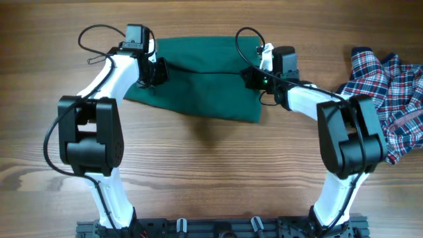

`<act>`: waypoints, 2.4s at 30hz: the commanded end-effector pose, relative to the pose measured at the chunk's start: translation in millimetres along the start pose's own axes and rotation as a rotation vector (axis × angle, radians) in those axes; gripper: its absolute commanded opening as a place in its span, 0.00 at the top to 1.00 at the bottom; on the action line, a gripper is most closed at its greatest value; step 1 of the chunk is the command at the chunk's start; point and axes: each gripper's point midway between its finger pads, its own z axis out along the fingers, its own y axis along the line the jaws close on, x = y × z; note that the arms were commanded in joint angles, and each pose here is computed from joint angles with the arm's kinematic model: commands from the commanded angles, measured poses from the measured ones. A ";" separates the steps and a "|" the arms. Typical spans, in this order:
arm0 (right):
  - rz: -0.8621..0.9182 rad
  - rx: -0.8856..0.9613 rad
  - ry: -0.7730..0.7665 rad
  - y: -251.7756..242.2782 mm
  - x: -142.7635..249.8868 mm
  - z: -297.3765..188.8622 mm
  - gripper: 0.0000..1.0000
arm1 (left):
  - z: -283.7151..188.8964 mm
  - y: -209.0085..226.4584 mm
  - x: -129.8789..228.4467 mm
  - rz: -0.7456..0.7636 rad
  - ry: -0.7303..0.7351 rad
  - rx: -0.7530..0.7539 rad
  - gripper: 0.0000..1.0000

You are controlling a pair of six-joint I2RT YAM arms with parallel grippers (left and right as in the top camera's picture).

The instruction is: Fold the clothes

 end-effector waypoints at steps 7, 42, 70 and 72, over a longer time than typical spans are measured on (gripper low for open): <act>-0.034 0.268 -0.445 -38.4 -119.5 -23.8 0.89 | 28.7 32.6 35.1 -0.002 0.141 -0.126 0.96; -0.301 0.094 -0.129 19.3 -122.6 1.1 0.89 | 30.8 29.1 20.2 0.007 0.080 -0.112 0.96; -0.202 0.289 -0.137 -50.0 -75.2 46.9 0.88 | 31.6 26.3 10.8 0.012 0.042 -0.101 0.96; -0.203 0.241 -0.166 -42.0 -92.8 38.5 0.89 | 31.6 26.2 10.7 0.011 0.042 -0.100 0.96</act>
